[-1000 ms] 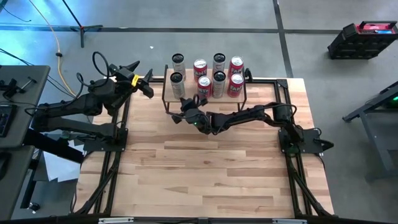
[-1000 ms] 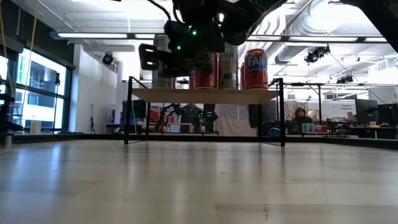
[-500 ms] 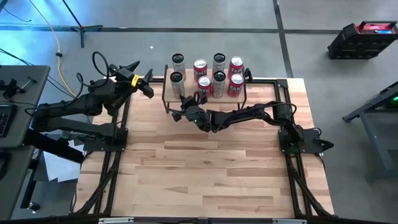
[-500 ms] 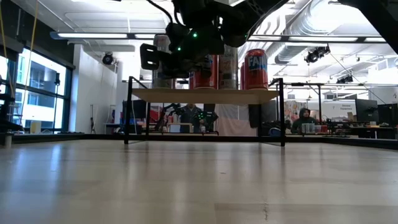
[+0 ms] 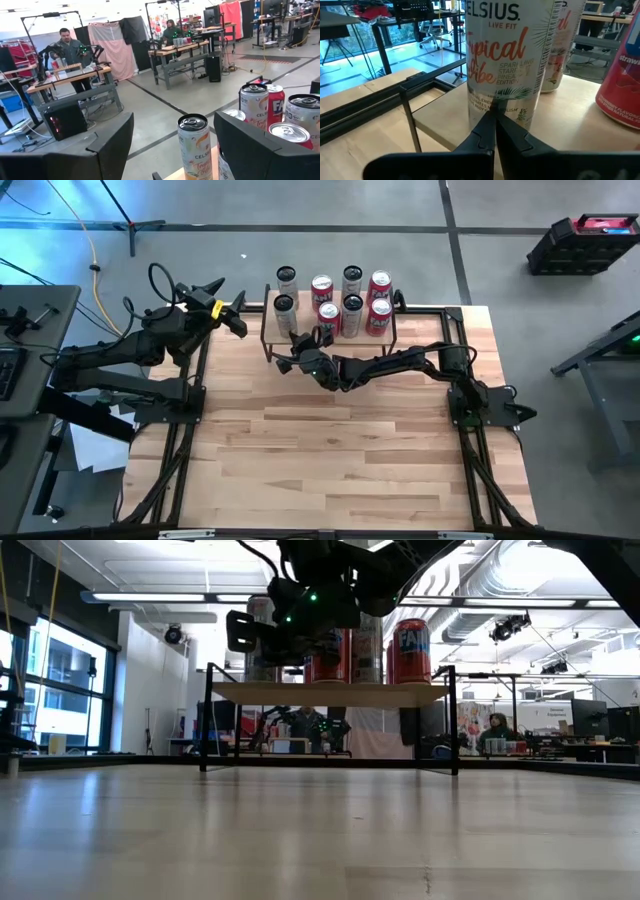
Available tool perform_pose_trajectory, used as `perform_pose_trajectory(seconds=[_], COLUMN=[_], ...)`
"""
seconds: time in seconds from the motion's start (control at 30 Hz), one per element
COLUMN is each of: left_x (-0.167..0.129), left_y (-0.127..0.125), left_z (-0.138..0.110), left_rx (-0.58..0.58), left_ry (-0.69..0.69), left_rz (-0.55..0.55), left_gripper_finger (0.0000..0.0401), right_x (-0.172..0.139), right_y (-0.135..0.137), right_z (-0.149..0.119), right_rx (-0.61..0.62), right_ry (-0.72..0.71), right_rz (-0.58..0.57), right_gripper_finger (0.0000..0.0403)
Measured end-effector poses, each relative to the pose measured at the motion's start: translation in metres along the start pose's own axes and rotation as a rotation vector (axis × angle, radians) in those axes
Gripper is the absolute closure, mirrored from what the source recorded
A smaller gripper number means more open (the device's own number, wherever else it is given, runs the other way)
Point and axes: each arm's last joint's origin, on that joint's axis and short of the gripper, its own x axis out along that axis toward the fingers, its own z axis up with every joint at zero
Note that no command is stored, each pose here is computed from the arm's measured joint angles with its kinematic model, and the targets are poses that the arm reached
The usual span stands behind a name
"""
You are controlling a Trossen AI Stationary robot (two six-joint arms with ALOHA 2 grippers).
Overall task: Place canned beverage on shelf
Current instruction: Put the white soda can aligned with the other white soda can on the shelf
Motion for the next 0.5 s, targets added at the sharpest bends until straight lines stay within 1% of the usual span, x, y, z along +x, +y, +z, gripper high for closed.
perform_pose_trajectory(seconds=[0.4, 0.5], left_x=[0.0, 0.0001], left_y=[0.0, -0.0001], left_z=[0.0001, 0.0001], left_rx=[0.0, 0.0], left_ry=[0.0, 0.0], left_rz=[0.0, 0.0], left_gripper_finger=[0.0135, 0.0135], right_x=[0.0016, 0.0029], right_y=[-0.0011, -0.0012], right_z=[0.0, 0.0011], right_rx=[0.004, 0.011], right_ry=[0.001, -0.005], right_rz=[0.003, 0.023], right_gripper_finger=[0.0403, 0.0403])
